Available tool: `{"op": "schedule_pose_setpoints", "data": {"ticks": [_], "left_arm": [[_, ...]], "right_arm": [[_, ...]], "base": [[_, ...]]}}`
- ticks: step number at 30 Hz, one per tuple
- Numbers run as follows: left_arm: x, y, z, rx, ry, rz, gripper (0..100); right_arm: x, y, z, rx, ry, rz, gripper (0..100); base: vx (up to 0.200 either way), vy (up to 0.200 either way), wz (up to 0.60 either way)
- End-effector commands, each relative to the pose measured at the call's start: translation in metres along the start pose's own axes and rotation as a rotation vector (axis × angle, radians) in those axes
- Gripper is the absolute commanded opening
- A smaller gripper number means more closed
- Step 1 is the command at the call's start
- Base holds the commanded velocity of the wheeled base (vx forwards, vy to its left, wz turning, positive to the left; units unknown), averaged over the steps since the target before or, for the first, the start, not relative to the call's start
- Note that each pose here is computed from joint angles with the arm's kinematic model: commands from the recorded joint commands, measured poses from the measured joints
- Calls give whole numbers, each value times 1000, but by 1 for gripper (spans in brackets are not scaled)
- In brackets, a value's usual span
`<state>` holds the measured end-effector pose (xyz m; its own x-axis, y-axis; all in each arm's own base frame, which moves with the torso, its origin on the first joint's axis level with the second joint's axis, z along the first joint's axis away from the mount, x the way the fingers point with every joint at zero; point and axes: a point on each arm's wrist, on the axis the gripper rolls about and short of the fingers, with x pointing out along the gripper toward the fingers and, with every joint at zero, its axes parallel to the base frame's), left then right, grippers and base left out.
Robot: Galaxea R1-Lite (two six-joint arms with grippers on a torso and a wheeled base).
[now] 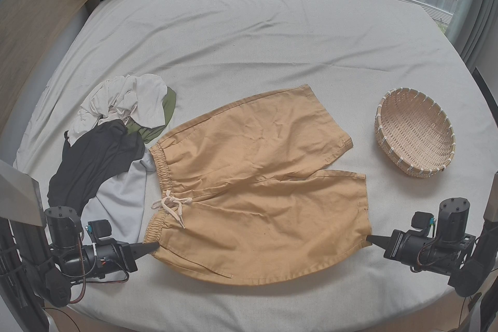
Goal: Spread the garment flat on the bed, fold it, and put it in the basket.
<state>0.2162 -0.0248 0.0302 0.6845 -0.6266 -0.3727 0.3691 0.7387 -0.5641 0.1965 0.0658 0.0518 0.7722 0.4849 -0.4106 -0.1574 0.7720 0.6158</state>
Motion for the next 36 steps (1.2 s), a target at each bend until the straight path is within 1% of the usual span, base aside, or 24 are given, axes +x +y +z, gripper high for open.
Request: {"op": "schedule_pose_setpoints", "data": {"ticks": [1,2,3,7,11,18,21,23,25,27,34,35,36], "left_arm": [[-9,-10,21,37,-106,-31,0],[-12,-14,27,20,-133,-43,0],[-12,-14,27,14,-134,-44,0],[-15,-22,43,-34,-202,-81,0],[-13,-23,50,-29,-225,-90,0],[-8,-21,55,-26,-249,-77,0],[-4,-21,61,-22,-277,-64,0],[-3,-22,65,-35,-298,-63,0],[-3,-25,71,-74,-330,-69,0],[-2,-26,76,-94,-350,-74,0],[-2,-26,78,-98,-362,-74,0],[-2,-26,78,-98,-362,-74,0],[-1,-26,77,-102,-358,-72,0]], "right_arm": [[-11,10,14,-20,-96,64,0],[-11,13,19,-24,-131,84,0],[-11,14,20,-25,-138,90,0],[-4,19,36,-31,-209,125,0],[6,27,53,-46,-263,163,0],[23,38,82,-36,-306,184,0],[29,45,100,-32,-351,209,0],[32,50,109,-36,-364,219,0],[36,55,120,-37,-372,223,0],[39,60,128,-39,-377,227,0],[44,76,154,-59,-430,267,0],[44,76,154,-59,-430,267,0],[46,80,161,-60,-432,269,0]], "base": [[0,0,0],[0,0,0],[0,0,0],[0,0,0],[0,0,0],[0,0,0],[0,0,0],[0,0,0],[0,0,0],[0,0,0],[0,0,0],[0,0,0],[0,0,0]]}}
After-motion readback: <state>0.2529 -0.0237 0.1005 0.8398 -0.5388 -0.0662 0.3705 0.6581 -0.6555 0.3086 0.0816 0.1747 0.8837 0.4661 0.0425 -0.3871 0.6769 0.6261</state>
